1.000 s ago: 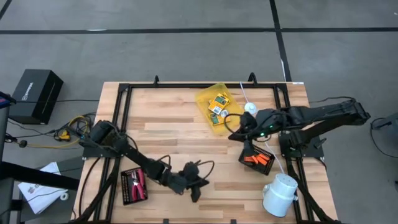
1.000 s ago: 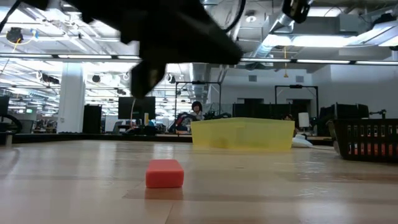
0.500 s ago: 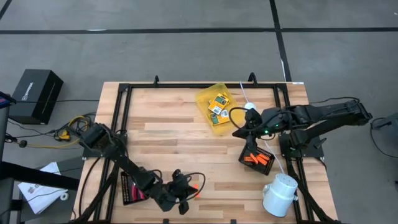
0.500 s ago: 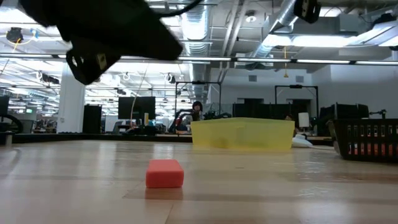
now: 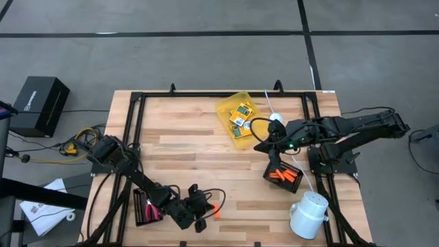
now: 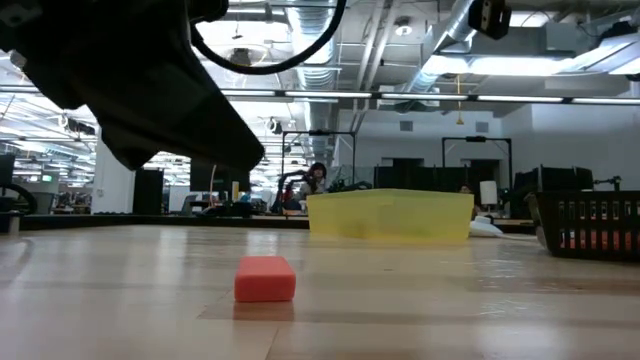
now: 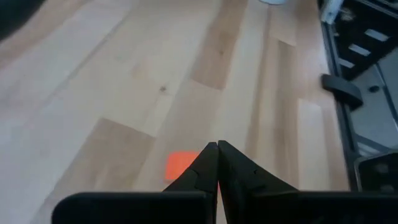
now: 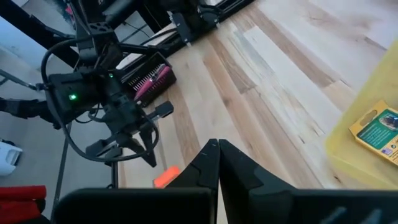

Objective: Pick & Place School Supplies
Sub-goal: Put the orange eraser into the right black bin

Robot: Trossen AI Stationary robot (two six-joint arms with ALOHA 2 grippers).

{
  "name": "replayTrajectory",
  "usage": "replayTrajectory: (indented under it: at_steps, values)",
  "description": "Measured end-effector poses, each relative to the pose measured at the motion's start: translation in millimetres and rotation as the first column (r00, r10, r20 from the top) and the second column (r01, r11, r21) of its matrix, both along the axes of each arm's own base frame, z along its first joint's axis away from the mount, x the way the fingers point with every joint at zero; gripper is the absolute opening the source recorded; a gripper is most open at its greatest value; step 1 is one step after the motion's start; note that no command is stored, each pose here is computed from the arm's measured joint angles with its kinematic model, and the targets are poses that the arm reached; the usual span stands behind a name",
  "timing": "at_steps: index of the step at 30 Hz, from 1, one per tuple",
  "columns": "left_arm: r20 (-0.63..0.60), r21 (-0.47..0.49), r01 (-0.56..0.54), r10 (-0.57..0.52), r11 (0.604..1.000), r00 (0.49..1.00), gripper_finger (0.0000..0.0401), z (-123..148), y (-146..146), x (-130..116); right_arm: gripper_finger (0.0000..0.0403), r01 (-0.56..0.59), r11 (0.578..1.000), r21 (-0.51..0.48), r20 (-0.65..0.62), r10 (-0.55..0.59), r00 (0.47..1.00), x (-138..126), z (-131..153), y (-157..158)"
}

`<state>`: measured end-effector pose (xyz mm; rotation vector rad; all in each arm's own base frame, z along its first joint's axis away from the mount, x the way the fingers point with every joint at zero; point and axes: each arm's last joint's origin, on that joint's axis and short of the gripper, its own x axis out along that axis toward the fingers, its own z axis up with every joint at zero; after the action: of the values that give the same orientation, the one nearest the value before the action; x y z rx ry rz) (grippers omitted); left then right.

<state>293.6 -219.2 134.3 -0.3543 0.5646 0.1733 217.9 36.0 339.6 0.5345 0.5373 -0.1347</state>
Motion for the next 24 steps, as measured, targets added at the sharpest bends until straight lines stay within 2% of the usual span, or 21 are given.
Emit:
replayTrajectory:
  at_steps: [7,12,16,24]
  values:
    - [-0.026,-0.001,0.059,-0.059,0.998,0.998,0.0000,-1.0,-0.6,0.5,0.0000,-0.005,1.000,-0.009,0.000,0.005,1.000,0.0,0.0,0.0]
    - [-0.072,-0.035,0.099,-0.101,0.995,0.992,0.0000,-20.1,0.2,6.9,0.0000,-0.005,1.000,-0.009,0.001,0.005,1.000,0.0,0.1,0.0]
    - [-0.066,-0.043,0.102,-0.105,0.994,0.992,0.0000,-28.9,-1.7,9.8,0.0000,-0.006,1.000,-0.010,-0.001,0.006,1.000,-0.1,-0.1,0.0]
    - [-0.076,-0.053,0.110,-0.114,0.993,0.991,0.0000,-30.0,-0.3,10.6,0.0000,-0.010,1.000,-0.017,-0.004,0.010,1.000,-0.3,-0.3,0.0]
